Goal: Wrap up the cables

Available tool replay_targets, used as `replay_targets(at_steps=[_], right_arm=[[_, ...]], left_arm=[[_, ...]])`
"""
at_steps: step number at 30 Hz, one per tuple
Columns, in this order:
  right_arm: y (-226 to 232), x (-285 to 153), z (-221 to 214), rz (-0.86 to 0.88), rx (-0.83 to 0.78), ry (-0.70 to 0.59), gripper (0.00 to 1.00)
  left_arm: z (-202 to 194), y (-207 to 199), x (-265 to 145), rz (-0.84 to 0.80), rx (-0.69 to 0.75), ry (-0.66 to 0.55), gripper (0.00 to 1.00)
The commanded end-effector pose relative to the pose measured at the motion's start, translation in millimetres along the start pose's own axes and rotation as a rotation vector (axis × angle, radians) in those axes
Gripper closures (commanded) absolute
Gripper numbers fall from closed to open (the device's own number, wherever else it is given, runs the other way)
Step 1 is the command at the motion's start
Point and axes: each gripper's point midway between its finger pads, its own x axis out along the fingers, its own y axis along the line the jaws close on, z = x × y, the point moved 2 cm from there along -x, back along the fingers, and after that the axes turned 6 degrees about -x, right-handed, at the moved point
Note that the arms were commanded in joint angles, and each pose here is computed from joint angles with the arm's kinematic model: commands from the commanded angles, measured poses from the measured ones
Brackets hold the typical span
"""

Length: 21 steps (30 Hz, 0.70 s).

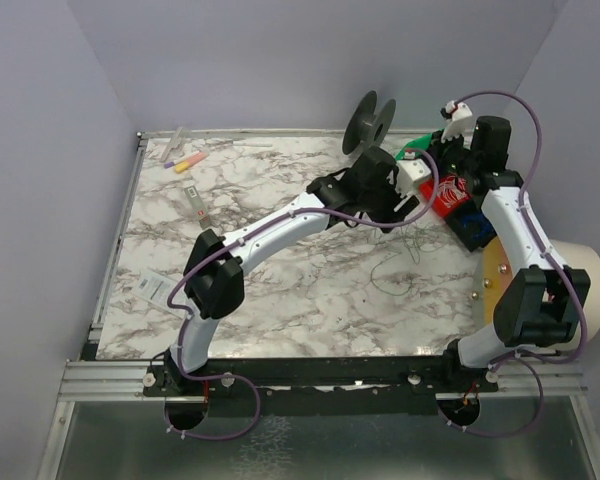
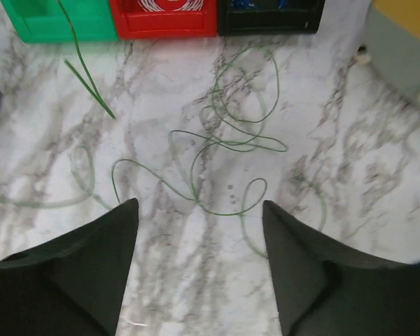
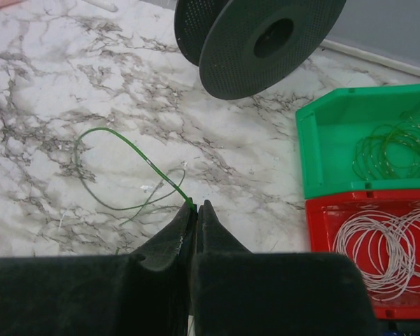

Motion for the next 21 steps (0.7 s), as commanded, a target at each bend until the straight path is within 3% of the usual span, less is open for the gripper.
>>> replay_targets(at_steps=[1,3,6,13,21], right_arm=[[-6,-18,23,-0.058,0.007,0.012,1.00],[-1,-20,24,-0.030,0.045,0.038,1.00],[10,-24,19,0.034,0.124,0.075,1.00],[34,-30,11,0.162,0.204,0.129,0.99],[49,-42,20,0.226,0.219,0.108,0.99]], left_arm=[[48,-11,-49,-0.018,0.030,-0.103,0.14],[60,-5,-60,0.026,0.035,-0.127,0.06],[75,9,-72,0.121,0.029,-0.164,0.01],[87,25,-75,0.155,-0.008,-0.209,0.03],[65,27,-50,0.144,-0.018,-0.144,0.06]])
